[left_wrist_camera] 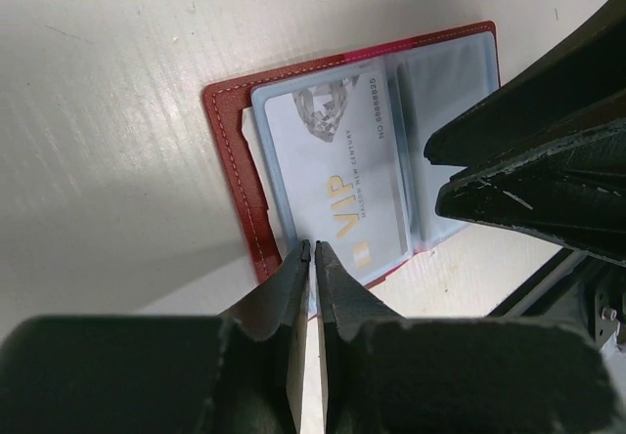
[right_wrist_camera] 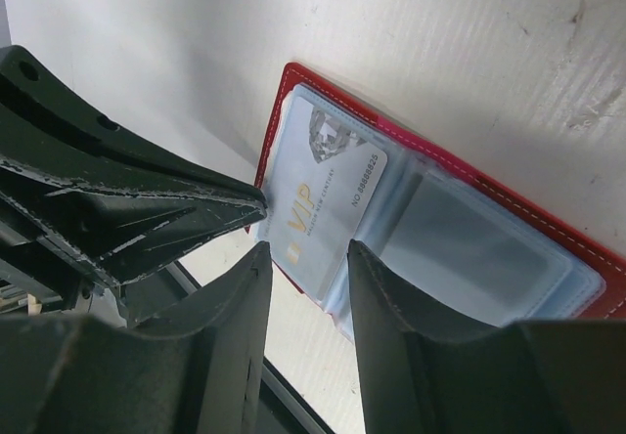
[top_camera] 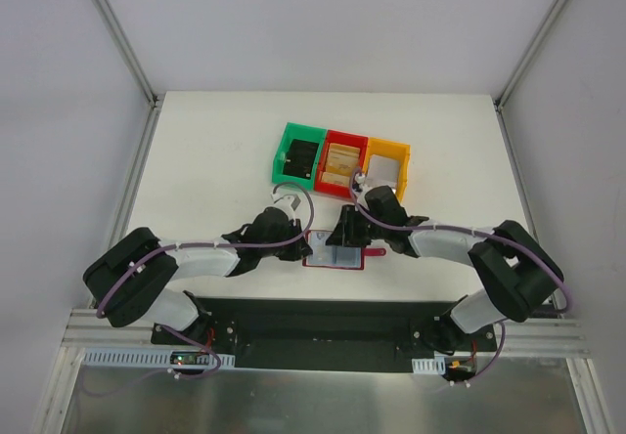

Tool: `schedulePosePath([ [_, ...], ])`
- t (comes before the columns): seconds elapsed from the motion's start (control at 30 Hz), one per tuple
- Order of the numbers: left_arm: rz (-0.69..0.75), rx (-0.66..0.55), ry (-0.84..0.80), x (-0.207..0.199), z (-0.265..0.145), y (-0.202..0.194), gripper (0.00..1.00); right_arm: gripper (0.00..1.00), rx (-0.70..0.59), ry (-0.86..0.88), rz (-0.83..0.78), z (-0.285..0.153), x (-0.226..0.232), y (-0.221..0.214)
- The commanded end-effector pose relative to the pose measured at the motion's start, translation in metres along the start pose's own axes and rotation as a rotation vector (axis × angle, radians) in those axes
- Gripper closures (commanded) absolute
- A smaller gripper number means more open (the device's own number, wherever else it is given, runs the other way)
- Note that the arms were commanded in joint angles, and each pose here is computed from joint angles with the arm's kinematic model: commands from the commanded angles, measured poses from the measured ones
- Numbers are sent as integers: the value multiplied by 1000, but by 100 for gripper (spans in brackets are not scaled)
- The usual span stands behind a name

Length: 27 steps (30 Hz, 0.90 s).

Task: Take the credit cards out of the card holder
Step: Remove the credit card from the card holder.

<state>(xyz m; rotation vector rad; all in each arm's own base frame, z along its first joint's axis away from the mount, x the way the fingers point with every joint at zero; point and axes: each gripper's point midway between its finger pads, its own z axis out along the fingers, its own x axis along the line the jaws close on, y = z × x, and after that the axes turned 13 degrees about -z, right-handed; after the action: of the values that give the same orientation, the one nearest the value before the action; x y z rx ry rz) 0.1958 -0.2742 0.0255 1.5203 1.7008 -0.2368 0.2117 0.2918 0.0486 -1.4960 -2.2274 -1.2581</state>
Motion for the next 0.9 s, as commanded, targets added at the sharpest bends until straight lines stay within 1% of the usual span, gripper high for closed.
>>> schedulePosePath([
  [0.0, -10, -43, 13, -3, 4, 14, 96, 60, -50, 35, -5, 6, 10, 16],
  [0.53, -25, -16, 74, 14, 9, 6, 98, 59, -29, 14, 22, 14, -1, 4],
  [0.87, -31, 1, 102, 20, 10, 2, 99, 59, -35, 42, 59, 16, -1, -3],
])
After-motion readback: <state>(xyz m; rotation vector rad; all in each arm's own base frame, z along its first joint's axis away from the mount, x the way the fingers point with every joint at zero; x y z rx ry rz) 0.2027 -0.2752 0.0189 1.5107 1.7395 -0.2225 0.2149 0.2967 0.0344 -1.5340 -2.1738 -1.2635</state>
